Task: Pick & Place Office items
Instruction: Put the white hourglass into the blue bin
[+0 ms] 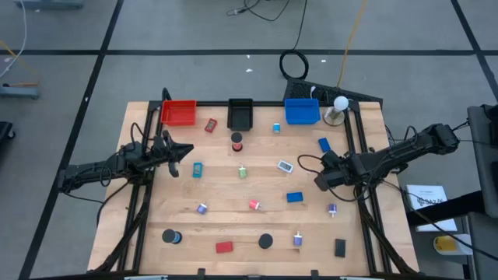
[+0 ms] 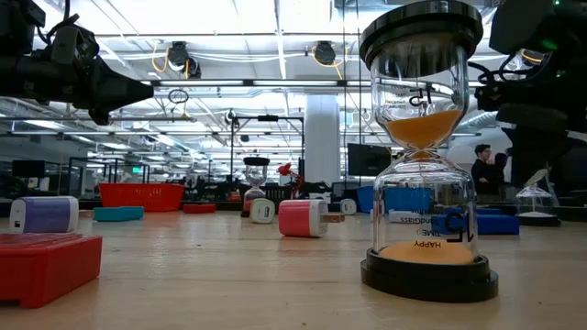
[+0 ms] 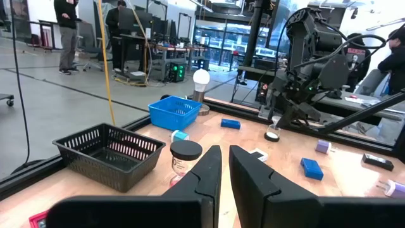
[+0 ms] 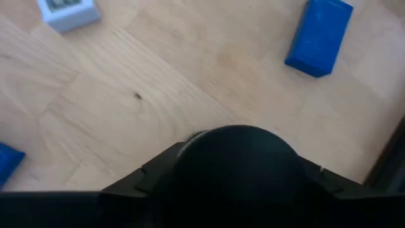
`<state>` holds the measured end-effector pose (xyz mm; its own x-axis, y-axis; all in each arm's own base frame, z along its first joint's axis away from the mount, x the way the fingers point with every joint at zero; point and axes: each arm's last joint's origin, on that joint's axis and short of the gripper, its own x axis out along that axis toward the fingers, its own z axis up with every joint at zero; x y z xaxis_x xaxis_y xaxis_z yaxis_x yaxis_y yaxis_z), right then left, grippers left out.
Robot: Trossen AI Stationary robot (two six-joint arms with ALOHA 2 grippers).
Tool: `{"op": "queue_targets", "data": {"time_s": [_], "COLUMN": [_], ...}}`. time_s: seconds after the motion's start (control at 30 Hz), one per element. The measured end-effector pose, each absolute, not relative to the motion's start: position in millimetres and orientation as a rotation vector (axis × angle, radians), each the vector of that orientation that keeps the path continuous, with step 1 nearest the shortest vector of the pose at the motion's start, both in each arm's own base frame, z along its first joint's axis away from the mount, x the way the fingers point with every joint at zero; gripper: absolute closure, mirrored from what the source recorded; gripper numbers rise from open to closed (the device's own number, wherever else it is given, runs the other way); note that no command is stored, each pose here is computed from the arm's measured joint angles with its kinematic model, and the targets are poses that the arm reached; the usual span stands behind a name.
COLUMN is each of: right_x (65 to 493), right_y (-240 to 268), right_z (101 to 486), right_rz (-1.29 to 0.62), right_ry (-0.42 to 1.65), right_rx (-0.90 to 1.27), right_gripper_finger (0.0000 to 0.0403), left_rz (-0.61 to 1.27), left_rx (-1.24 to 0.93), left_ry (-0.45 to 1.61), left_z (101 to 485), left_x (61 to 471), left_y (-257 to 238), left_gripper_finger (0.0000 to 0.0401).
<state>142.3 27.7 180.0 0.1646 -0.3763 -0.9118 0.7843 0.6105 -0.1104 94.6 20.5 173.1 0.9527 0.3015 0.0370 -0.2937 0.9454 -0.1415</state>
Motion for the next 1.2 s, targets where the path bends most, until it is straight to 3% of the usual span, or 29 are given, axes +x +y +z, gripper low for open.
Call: {"op": "queue_targets", "data": {"time_s": [0.2, 0.43, 0.57, 0.73, 0.97, 1.2], "right_x": [145.0, 165.9, 183.1, 200.0, 197.4, 197.4], "right_y": [29.2, 24.0, -7.8, -82.2, -190.8, -245.9], "right_z": [184.9, 236.9, 272.5, 296.8, 281.1, 244.2], "right_rz": [-0.831, -0.798, -0.828, -0.869, -0.940, -1.007], "right_ry": [1.142, 1.005, 0.890, 0.743, 0.728, 0.866], "right_rx": [0.449, 0.417, 0.398, 0.391, 0.490, 0.517], "right_gripper_finger": [0.0218, 0.0218, 0.0218, 0.0218, 0.0218, 0.0218], "left_rz": [0.303, 0.303, 0.303, 0.304, 0.304, 0.304], "left_rx": [-0.135, -0.135, -0.134, -0.134, -0.135, -0.135], "left_ry": [-0.058, -0.058, -0.058, -0.058, -0.058, -0.058], "left_z": [173.1, 173.0, 173.2, 173.1, 173.1, 173.1], "left_x": [94.6, 94.6, 94.6, 94.6, 94.6, 94.6], "left_y": [20.5, 20.5, 20.5, 20.5, 20.6, 20.5], "left_gripper_finger": [0.0361, 0.0361, 0.0361, 0.0361, 0.0361, 0.0361]}}
